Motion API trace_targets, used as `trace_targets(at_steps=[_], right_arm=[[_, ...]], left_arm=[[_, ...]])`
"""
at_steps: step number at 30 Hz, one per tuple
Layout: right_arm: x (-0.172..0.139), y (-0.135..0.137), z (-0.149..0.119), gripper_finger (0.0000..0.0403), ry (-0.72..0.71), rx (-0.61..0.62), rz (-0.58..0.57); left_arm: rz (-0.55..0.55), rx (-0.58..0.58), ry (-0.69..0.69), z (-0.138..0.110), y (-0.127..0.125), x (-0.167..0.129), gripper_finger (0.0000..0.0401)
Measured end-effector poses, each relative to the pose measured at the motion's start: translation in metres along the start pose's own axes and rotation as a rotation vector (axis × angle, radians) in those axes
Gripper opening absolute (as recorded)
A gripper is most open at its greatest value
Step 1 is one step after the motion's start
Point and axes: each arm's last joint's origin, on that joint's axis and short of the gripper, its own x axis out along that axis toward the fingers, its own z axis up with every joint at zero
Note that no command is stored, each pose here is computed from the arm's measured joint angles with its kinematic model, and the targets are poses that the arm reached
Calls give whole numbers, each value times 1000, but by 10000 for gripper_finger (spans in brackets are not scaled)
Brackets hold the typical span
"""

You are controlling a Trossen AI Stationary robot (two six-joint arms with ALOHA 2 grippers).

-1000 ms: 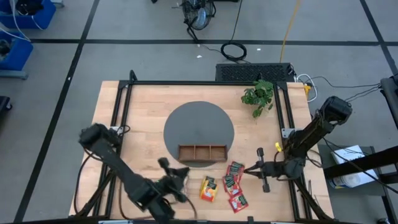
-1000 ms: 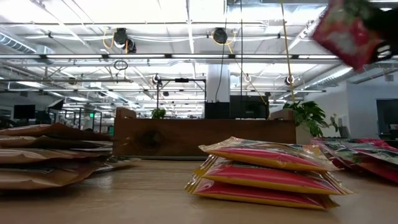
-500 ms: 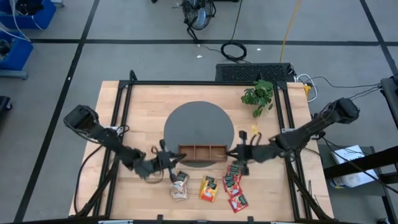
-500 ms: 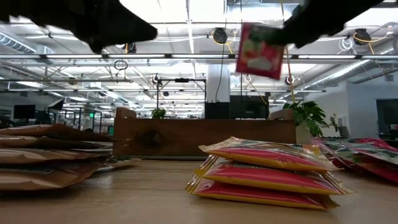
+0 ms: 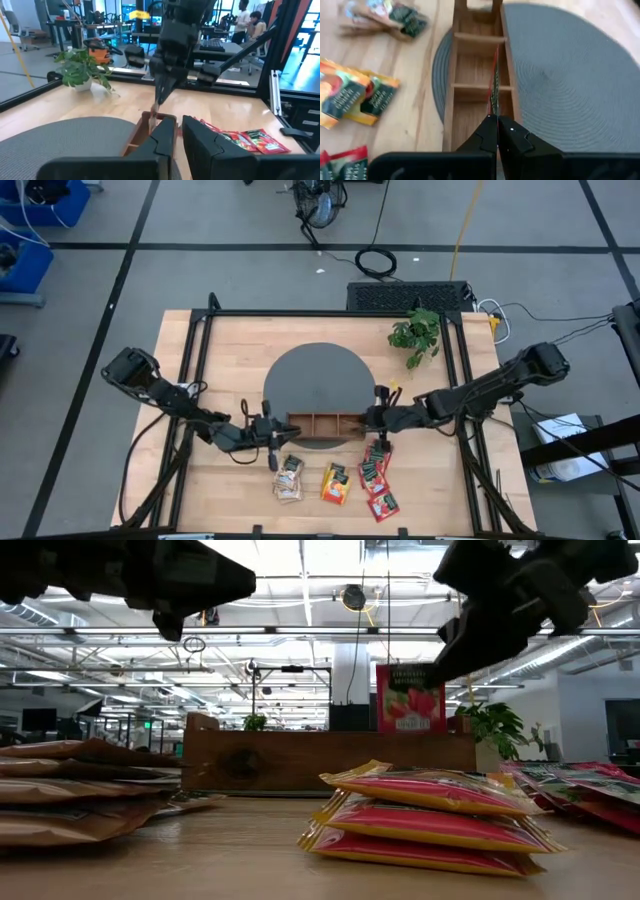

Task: Pick & Place Tea
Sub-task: Put the red tea bag into the right section of the wooden organizer

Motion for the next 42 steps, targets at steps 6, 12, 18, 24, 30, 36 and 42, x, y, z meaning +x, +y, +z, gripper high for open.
trace_targets(at_steps=[6, 12, 18, 24, 30, 36, 42], right_arm=[[6, 2, -4, 0, 24, 7, -6], [6, 2, -4, 0, 22, 14, -7], [12, -3, -12, 0, 59, 24, -27], [23, -9, -16, 0, 61, 19, -50], [26, -10, -16, 4, 54, -31, -49], [28, -18, -13, 33, 34, 1, -71], [29, -23, -13, 83, 35, 18, -88]], left_arm=[[-1, 2, -2, 1, 0, 0, 46], [0, 51, -2, 0, 0, 0, 47], [8, 91, -2, 1, 1, 1, 47], [30, 119, -2, 1, 6, 5, 47], [52, 140, 0, 1, 11, 8, 47], [59, 144, 4, 1, 14, 11, 47], [58, 142, 4, 1, 14, 11, 47]])
